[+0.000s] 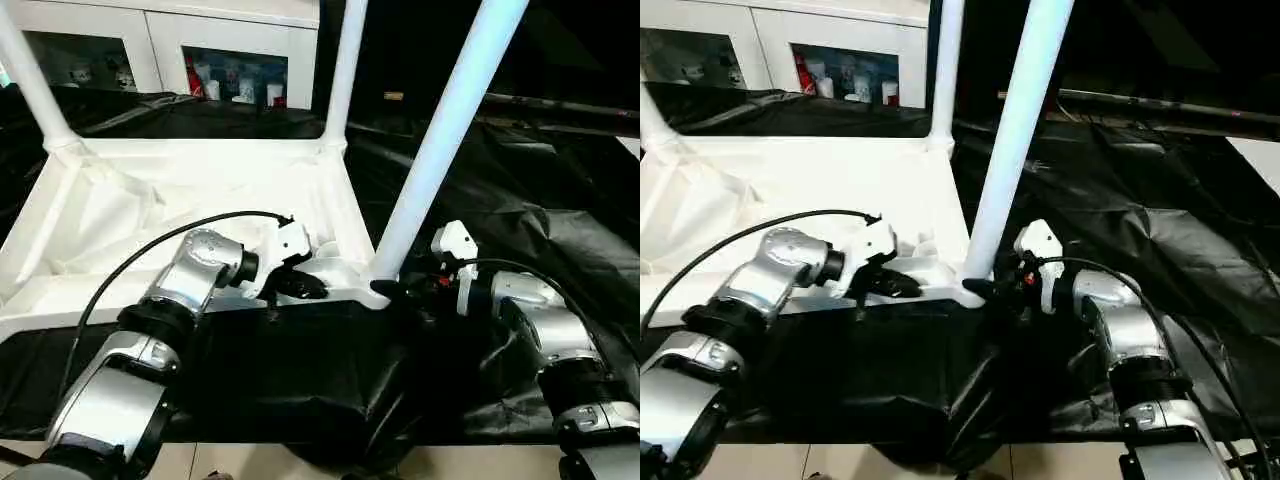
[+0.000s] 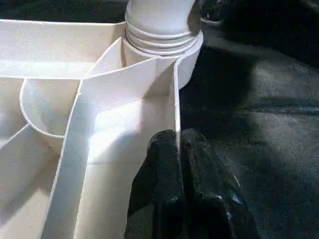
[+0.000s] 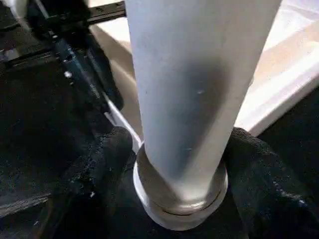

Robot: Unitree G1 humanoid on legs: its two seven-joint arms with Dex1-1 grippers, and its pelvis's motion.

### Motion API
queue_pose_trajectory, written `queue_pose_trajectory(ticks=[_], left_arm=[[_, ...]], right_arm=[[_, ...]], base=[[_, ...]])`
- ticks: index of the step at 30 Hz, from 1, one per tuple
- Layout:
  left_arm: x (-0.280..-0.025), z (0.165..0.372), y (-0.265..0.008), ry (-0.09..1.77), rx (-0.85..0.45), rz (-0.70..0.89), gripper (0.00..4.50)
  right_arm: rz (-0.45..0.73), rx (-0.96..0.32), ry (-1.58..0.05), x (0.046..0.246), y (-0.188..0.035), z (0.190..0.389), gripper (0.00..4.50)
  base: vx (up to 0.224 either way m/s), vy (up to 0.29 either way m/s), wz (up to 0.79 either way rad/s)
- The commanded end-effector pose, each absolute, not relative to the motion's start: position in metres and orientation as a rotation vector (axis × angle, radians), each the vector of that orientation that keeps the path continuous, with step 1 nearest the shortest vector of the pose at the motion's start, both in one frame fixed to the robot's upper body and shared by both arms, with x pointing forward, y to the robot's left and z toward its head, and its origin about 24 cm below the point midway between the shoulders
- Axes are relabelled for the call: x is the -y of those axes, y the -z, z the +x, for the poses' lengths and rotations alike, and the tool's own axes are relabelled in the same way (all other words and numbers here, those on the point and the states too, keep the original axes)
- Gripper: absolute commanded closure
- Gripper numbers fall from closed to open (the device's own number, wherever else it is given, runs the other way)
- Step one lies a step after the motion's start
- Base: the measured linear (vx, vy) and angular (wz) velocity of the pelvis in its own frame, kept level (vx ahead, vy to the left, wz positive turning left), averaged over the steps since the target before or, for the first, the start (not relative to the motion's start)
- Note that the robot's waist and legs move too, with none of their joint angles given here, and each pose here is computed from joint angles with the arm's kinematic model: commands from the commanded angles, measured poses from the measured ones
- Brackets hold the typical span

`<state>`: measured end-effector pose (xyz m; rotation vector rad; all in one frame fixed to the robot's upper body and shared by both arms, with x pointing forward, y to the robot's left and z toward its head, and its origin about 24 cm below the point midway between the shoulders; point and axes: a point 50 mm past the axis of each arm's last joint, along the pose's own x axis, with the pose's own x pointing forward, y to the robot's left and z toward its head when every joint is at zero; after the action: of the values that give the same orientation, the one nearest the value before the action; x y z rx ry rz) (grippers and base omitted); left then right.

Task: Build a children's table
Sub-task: Rotate leg to tighten

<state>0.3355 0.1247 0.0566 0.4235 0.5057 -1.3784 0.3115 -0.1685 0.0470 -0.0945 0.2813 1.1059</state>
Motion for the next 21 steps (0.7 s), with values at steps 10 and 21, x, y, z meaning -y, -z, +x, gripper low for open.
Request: queue_pose_trajectory(ticks=[10, 21], left_arm=[[-0.127, 0.32, -0.032, 1.413, -0.626, 0.383, 4.5], [-0.095, 0.344, -0.032, 1.085, -0.52, 0.382, 4.5]], right_arm=[[-0.068, -0.307, -1.184, 0.159, -0.042, 0.307, 2.45], [0.043, -0.381, -0.726, 0.144, -0.007, 0.316, 2.53]], base=[[0.0, 0.0, 0.0], [-0.005, 0.0, 0.0]])
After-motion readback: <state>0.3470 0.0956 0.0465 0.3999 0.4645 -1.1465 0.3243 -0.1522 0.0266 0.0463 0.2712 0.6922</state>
